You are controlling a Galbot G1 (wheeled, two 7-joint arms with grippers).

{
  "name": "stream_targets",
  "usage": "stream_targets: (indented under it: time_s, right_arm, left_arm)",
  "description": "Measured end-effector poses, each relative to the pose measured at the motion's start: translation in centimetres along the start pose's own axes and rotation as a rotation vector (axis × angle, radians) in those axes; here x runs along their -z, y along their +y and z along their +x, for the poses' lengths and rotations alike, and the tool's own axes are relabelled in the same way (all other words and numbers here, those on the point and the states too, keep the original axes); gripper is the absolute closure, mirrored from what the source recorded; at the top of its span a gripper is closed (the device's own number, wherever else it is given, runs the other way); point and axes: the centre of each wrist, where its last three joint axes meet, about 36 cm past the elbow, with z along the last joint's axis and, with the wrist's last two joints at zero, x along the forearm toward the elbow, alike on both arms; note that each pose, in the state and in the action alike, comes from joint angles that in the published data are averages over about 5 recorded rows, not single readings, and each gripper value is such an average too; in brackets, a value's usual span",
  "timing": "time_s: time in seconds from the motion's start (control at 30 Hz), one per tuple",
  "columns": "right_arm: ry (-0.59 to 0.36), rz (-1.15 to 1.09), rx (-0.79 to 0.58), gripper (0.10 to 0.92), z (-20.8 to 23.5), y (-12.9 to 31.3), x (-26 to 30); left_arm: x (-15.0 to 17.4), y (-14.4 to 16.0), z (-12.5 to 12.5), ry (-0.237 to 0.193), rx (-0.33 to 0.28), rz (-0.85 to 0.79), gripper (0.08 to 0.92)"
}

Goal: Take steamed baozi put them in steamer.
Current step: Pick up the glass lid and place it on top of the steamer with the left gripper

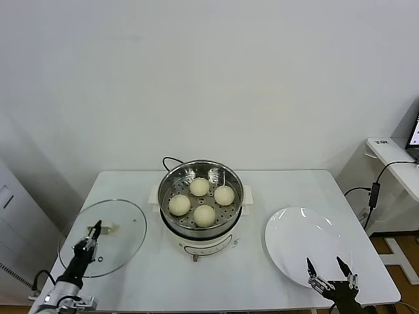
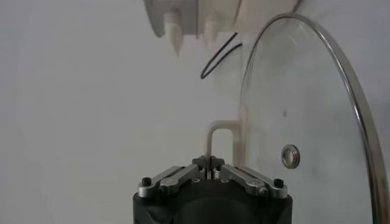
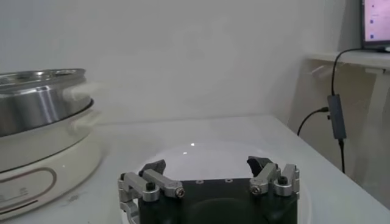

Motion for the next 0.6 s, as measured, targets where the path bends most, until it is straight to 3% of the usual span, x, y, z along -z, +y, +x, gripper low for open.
stream_targets:
  time_s: [0.33, 0.6]
  right_arm:
    - [-0.006, 0.007, -0.003, 0.2, 0.0, 0.1, 0.1]
    - [-0.008, 0.021, -0.011, 0.2, 0.3, 0.2, 0.1]
  left_arm:
    - [1.0, 6.7, -0.7, 0.083, 0.028, 0.044, 0.903]
    - [5.4, 11.4, -1.9, 0.081, 0.047, 0.118, 0.903]
